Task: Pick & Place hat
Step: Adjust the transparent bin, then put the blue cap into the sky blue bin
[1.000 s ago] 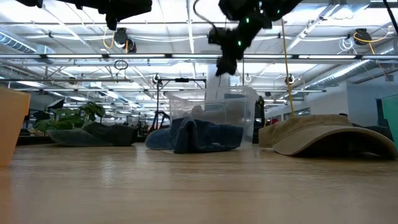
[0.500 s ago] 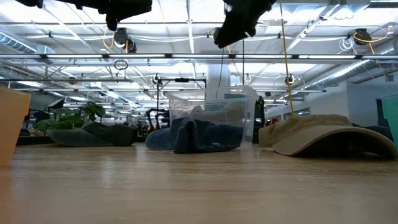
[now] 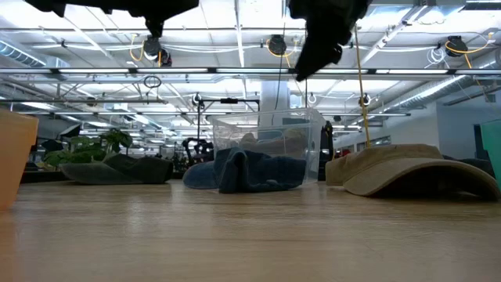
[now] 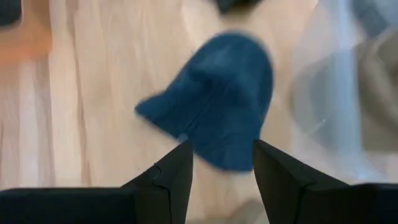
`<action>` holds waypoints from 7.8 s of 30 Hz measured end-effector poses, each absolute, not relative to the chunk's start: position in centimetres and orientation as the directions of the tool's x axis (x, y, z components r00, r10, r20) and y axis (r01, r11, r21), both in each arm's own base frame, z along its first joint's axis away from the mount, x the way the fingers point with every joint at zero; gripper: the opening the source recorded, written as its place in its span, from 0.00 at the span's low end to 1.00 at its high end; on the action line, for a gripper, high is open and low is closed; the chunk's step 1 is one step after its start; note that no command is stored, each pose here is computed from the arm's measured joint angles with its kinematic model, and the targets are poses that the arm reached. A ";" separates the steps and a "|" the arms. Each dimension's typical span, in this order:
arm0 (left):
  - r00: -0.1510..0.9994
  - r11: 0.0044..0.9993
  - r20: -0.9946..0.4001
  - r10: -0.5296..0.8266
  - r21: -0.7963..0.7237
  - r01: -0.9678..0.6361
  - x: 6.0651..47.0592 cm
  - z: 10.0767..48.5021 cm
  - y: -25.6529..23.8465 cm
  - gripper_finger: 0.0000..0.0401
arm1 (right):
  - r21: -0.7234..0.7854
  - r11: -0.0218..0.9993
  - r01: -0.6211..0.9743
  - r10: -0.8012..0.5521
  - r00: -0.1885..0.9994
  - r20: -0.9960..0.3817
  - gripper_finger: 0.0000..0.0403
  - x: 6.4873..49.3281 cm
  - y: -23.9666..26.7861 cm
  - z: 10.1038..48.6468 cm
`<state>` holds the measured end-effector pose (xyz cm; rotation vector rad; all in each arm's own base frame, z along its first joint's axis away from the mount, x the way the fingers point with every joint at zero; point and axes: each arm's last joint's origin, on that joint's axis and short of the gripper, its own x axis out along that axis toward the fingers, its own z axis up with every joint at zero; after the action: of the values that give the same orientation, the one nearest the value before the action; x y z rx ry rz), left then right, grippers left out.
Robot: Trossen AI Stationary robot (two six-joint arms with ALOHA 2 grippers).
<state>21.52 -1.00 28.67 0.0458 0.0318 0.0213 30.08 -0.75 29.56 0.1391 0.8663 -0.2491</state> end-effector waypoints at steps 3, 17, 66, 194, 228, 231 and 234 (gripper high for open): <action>0.998 0.998 -0.058 0.019 0.053 -0.016 23.0 28.5 -1.1 0.25 | -0.014 0.959 0.282 -0.189 0.603 -0.775 0.35 29.7 -0.3 28.8; 0.907 0.964 -0.351 0.234 0.204 -0.170 30.2 28.0 -2.5 0.25 | -0.298 0.806 0.512 -0.590 0.734 -0.336 0.23 28.6 0.0 30.6; 0.873 0.938 -0.388 0.297 0.290 -0.190 26.3 31.6 -2.7 0.25 | -0.298 0.745 0.596 -0.624 0.467 -0.627 0.02 31.1 -16.4 25.9; 0.407 0.884 -0.803 0.435 0.296 -0.361 38.1 25.9 9.3 0.72 | -0.072 0.994 0.086 -0.094 0.988 -0.119 0.05 16.2 0.9 27.3; 0.826 0.922 -0.410 0.387 0.183 -0.342 28.7 34.0 -2.8 0.24 | -0.023 0.995 0.093 -0.096 0.979 -0.178 0.05 16.1 0.9 23.0; 0.932 0.973 -0.282 0.227 0.104 -0.205 26.5 33.7 -3.7 0.18 | -0.025 0.995 0.094 -0.097 0.978 -0.183 0.05 16.1 0.9 22.9; 0.978 0.985 -0.147 0.146 0.116 -0.130 24.7 33.0 -3.7 0.13 | -0.005 0.994 0.110 -0.110 0.982 -0.156 0.05 16.2 0.7 23.1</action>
<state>24.72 -3.72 32.98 0.1057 0.1555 0.1392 16.16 0.66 23.11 0.0037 0.1565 -0.1107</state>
